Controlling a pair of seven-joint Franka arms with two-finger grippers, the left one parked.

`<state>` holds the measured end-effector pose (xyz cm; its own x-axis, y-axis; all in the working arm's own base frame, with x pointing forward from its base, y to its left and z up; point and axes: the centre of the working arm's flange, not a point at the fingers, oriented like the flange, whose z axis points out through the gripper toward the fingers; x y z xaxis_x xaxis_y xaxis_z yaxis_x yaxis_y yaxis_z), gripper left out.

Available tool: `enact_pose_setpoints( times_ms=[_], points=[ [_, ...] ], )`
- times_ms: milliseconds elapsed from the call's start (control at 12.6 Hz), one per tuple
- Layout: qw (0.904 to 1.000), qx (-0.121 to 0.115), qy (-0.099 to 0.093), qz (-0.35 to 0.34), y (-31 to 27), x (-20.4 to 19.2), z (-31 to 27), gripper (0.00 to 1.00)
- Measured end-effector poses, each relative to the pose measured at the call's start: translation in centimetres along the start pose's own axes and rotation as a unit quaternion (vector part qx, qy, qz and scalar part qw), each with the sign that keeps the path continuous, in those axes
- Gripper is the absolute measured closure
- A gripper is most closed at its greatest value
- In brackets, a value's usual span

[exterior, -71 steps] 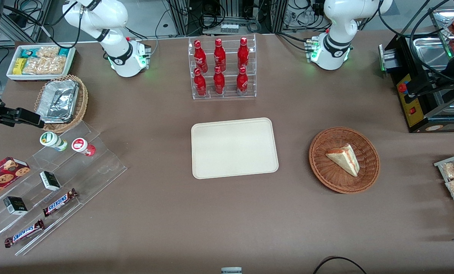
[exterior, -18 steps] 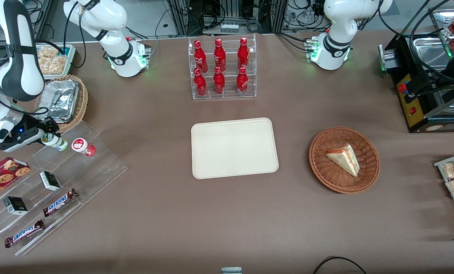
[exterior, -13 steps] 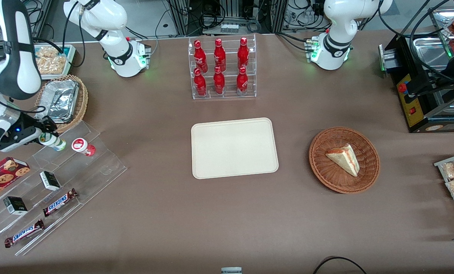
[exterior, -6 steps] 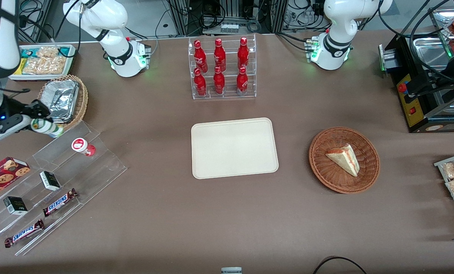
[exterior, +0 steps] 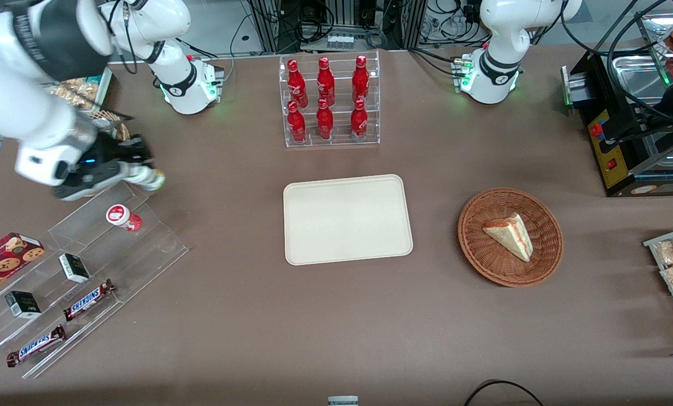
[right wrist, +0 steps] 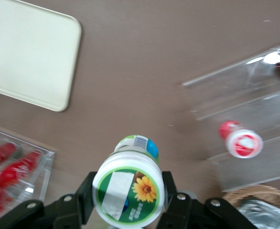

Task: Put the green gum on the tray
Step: 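Lift the gum bottle and carry it over the cream tray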

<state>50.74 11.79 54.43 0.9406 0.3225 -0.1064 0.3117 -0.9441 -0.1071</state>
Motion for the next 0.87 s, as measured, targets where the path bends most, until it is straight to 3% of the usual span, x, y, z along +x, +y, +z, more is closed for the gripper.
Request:
enact_pose_setpoints(
  times_ms=[556,873],
  points=[
    [0.9942,0.005,0.049,0.096,-19.2,7.4,7.6,0.41],
    [0.9906,0.012,0.063,0.121,-26.4,11.3,15.2,0.41]
  ],
)
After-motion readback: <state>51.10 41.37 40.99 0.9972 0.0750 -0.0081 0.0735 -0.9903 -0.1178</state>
